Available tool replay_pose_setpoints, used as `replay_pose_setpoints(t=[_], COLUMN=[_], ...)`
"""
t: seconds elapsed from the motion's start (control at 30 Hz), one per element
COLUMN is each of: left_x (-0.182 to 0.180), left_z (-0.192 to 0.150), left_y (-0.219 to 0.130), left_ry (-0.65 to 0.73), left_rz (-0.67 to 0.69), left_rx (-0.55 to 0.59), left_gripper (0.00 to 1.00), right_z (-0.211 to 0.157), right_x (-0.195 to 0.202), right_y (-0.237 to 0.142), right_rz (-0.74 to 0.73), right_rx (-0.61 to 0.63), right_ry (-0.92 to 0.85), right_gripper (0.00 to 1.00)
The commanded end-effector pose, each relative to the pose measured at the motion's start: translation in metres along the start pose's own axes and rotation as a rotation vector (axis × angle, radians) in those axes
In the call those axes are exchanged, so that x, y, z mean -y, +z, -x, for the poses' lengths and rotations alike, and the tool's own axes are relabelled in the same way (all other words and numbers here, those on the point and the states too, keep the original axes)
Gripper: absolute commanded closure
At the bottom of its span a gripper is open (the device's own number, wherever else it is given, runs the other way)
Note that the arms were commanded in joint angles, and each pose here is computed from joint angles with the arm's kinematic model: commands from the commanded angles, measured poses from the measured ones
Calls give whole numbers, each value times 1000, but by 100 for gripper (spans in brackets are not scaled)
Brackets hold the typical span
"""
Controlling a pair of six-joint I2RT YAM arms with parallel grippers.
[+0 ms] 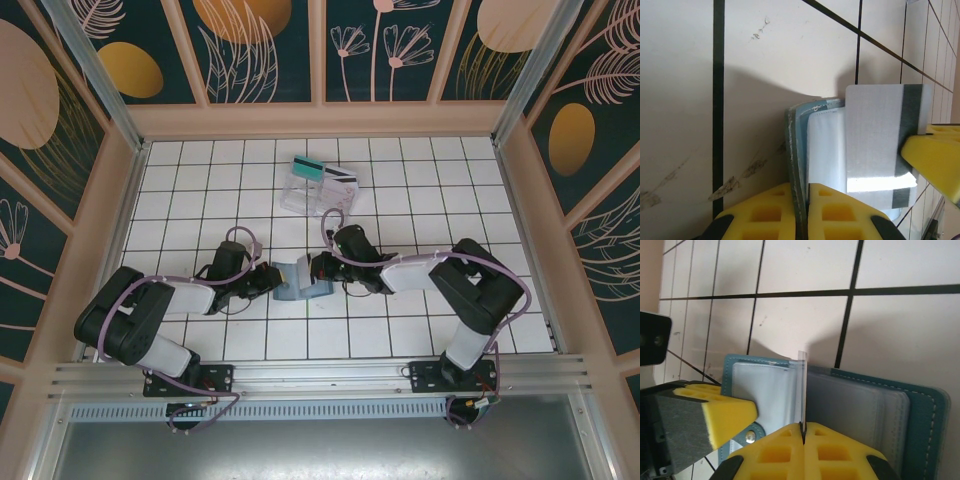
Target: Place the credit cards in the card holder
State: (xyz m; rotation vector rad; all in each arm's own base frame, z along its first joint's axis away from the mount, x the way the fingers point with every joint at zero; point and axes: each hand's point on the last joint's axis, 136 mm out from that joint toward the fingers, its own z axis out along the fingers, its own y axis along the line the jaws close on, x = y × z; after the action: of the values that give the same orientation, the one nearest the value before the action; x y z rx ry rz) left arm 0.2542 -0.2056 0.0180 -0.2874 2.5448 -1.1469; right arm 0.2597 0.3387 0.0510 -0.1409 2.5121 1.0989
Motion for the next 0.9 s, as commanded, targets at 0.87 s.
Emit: replay_pose_setpoints(t=[0.87], left_x=[-3], left_z=[-1], left_y=[-6], left_ry=[-7], left_rz=[26], left_rx=[9], left_gripper=[100], right_z=[-19], right_x=[2], right_y=[12], right_rz=[-13], right_rx=[-71], right_ry=[29], right_gripper=[100])
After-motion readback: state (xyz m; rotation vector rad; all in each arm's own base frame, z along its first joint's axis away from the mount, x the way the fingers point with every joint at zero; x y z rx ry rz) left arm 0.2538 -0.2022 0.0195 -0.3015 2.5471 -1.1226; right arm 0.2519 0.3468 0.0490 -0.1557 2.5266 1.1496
